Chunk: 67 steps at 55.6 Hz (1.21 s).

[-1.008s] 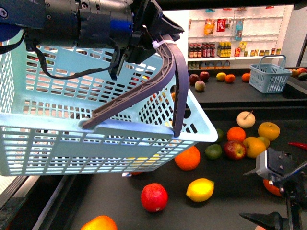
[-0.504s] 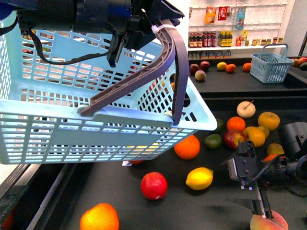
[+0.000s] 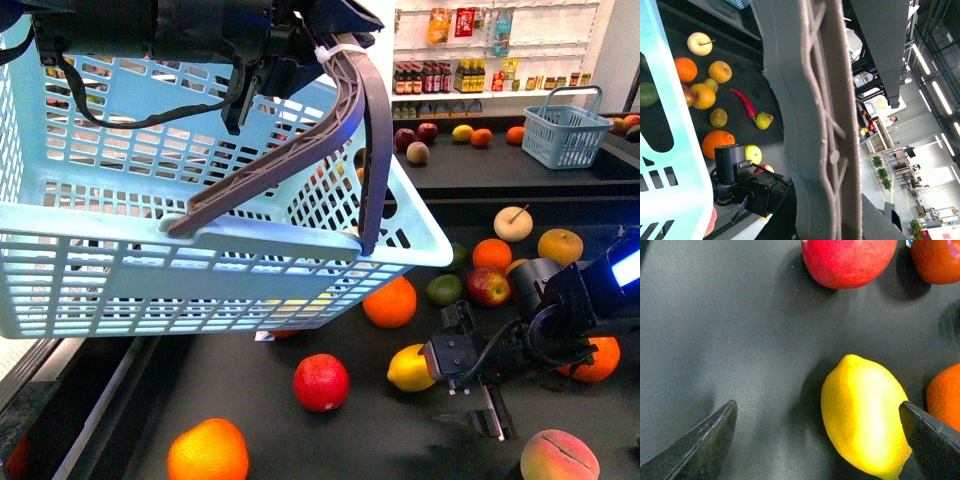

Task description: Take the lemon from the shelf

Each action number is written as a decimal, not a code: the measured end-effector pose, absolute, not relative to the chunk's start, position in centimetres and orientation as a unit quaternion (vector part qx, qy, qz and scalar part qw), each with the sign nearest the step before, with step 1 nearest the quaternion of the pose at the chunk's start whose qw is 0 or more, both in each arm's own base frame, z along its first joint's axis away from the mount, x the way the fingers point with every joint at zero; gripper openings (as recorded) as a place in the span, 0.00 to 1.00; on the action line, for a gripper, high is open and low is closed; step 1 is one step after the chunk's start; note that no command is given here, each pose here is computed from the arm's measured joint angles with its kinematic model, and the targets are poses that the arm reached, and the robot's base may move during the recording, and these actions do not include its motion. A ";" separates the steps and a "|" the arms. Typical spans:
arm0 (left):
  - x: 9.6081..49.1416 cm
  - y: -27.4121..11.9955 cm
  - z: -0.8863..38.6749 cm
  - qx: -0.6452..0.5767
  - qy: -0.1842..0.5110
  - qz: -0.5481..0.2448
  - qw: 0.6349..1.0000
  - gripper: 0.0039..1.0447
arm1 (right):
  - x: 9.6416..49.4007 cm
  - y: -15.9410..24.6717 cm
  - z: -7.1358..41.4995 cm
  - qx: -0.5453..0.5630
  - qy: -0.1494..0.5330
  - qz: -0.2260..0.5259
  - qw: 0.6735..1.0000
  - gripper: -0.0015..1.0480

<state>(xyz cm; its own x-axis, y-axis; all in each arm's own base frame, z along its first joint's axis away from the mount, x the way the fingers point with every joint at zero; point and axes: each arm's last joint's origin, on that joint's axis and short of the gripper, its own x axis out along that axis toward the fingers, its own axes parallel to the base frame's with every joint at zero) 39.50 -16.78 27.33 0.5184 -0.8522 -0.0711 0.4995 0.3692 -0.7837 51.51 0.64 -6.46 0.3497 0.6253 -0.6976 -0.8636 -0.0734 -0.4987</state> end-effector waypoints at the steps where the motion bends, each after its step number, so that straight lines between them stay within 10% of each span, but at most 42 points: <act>1: 39.5 -16.8 27.3 -0.365 0.242 -0.427 0.791 0.08 | 51.6 0.7 -6.5 -0.477 0.125 0.556 0.669 0.93; 57: 39.5 -16.8 27.3 -0.365 0.242 -0.427 0.791 0.08 | 56.5 2.8 -7.5 -0.475 0.177 0.549 0.664 0.93; 67: 39.5 -16.8 27.3 -0.365 0.242 -0.427 0.791 0.08 | 56.7 2.8 -6.9 -0.468 0.185 0.542 0.673 0.72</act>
